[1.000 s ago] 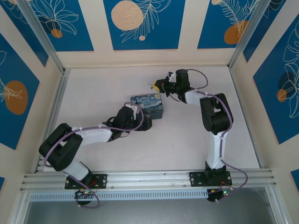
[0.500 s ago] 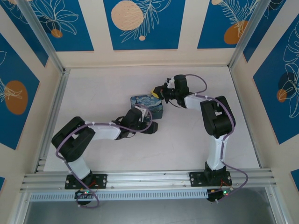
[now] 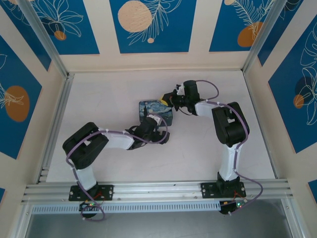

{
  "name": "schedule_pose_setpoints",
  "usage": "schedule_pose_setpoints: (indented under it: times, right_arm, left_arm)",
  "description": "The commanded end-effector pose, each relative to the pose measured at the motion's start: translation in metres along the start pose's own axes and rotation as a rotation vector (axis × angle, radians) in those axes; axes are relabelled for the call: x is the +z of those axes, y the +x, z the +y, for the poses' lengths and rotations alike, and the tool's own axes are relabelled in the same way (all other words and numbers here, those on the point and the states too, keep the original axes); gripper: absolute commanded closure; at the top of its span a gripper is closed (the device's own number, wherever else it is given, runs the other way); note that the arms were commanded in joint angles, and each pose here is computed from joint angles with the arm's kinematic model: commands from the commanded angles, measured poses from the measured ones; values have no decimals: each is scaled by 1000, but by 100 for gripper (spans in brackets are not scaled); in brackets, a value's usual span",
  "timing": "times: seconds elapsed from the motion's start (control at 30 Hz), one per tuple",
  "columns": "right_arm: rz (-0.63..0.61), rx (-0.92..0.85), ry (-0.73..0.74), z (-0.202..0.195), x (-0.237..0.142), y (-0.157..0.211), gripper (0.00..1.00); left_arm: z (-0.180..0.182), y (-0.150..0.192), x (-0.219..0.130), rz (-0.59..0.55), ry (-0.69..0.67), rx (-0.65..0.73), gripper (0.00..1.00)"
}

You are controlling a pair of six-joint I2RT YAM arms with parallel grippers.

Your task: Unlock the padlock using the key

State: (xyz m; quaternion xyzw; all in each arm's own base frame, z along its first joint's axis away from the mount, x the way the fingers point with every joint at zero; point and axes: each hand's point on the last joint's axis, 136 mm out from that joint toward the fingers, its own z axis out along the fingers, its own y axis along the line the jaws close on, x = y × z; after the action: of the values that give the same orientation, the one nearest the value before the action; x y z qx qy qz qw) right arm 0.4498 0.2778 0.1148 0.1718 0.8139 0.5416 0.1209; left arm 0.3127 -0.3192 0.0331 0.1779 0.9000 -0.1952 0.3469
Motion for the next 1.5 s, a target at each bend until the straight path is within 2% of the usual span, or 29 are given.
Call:
schedule_pose_setpoints:
  times: [0.0,0.13,0.33,0.53,0.83,1.3,1.47]
  right_arm:
    - [21,8,37,-15,5,7,100]
    - [25,13,46,-19,8,8,100]
    - [28,17,59,-25,9,7,100]
    - [31,20,75,-29,11,6,100]
    - [32,18,89,-30,12,6,100]
    - [37,27,89,-36,13,5,100]
    - [36,26,86,-36,13,5,100]
  left_arm:
    - [6,-5,11,-16,-40,35,1]
    - [0,-10,18,-17,-19,32,1]
    - [-24,-25,25,-33,86,-5,1]
    - [-41,-42,26,-64,194,-105,0]
    - [-25,-59,28,-127,284,-363,0]
    - [-30,-68,27,-168,391,-537,0]
    - [-21,-56,37,-129,323,-569,0]
